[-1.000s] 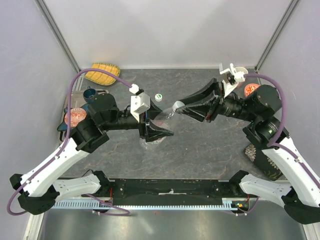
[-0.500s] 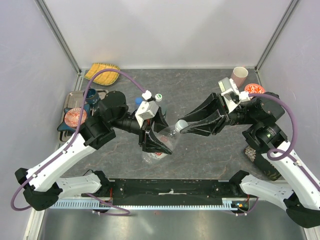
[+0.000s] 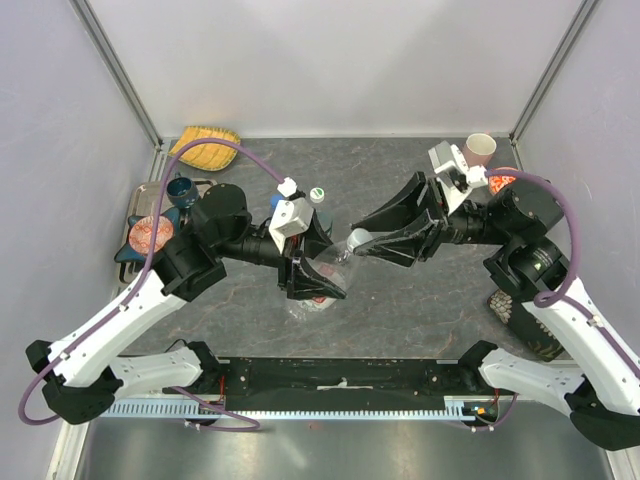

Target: Unscrew the bottle caps

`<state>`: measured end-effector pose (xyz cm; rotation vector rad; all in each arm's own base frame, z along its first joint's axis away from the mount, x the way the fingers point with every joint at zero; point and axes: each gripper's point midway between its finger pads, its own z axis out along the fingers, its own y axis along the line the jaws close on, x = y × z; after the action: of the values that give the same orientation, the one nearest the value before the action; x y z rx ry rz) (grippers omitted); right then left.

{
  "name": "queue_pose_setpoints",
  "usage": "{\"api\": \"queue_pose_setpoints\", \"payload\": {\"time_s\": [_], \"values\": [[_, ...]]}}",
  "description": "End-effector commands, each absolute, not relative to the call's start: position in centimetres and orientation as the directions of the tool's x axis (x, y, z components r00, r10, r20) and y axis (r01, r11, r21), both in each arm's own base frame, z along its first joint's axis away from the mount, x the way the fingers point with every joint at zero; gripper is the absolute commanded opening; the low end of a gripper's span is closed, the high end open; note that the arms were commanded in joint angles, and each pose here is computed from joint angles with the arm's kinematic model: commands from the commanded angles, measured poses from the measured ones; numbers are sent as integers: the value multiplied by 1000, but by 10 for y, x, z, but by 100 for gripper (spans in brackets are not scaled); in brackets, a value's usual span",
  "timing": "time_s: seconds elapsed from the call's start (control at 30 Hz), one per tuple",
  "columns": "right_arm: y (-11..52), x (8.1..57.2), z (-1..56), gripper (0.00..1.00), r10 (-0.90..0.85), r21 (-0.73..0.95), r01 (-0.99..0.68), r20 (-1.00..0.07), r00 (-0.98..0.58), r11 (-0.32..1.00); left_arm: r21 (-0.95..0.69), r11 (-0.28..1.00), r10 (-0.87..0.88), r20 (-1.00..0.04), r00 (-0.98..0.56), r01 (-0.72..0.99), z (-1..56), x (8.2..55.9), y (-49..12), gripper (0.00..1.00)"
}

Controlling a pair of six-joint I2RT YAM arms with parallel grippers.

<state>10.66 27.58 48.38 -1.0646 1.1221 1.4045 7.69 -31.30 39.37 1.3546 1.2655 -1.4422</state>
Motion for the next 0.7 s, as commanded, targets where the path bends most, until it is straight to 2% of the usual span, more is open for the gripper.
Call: {"api": "queue_pose_setpoints", "payload": {"time_s": [0.0, 0.07, 0.1, 0.27, 0.33, 0.47, 0.53, 0.67], "values": [[277, 126, 491, 74, 189, 158, -986, -971, -147, 47, -37, -116, 31, -999, -34, 993, 409, 92, -312, 37], [276, 132, 495, 87, 203, 170, -982, -968, -150, 85, -31, -98, 31, -999, -28, 995, 408, 95, -312, 38], [277, 134, 497, 98, 208, 172, -980, -967, -150, 95, -32, -88, 33, -999, -29, 996, 407, 97, -312, 38], [276, 143, 506, 98, 231, 198, -971, -959, -163, 136, -32, -26, 36, -999, -31, 999, 406, 110, -315, 38], [273, 155, 513, 98, 262, 220, -954, -951, -164, 202, -30, 13, 36, -999, -31, 999, 406, 117, -316, 38], [265, 176, 525, 98, 332, 303, -900, -923, -196, 312, 3, 168, 41, -999, -4, 986, 405, 148, -316, 39], [258, 197, 532, 98, 384, 353, -844, -903, -194, 404, 11, 226, 35, -999, 4, 974, 408, 159, -317, 43], [247, 225, 529, 98, 443, 447, -735, -869, -220, 511, 39, 444, 28, -999, 29, 895, 416, 198, -308, 43]]}}
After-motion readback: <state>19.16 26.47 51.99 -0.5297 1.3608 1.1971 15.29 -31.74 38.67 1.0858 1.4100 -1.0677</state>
